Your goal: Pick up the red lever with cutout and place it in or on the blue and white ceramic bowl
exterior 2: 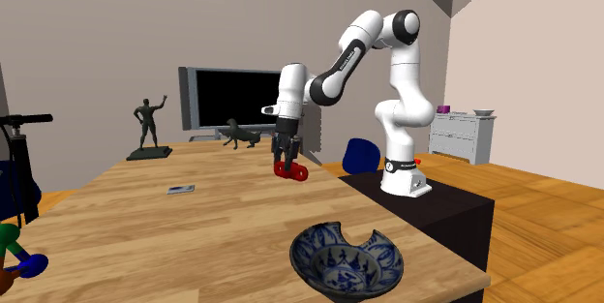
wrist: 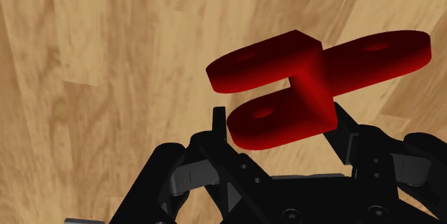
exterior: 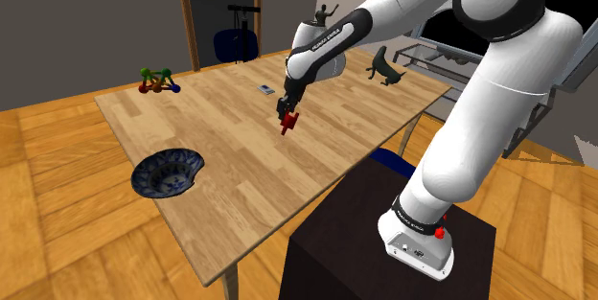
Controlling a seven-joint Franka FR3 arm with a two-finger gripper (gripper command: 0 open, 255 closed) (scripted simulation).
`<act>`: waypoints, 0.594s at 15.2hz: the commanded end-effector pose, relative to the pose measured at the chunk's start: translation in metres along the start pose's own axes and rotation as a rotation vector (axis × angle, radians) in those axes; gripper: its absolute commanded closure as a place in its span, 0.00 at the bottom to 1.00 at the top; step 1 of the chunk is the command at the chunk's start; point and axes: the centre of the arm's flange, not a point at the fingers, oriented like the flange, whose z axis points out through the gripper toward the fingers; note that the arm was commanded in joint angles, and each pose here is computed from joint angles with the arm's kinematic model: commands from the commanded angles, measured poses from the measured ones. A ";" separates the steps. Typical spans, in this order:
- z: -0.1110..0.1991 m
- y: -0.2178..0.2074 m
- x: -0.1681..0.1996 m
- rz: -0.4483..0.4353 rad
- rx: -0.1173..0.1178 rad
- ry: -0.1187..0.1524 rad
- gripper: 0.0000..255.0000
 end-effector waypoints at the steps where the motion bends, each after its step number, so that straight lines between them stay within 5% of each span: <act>1: -0.010 -0.001 0.002 0.000 0.000 0.000 1.00; 9: -0.051 -0.002 0.009 0.000 0.000 0.000 1.00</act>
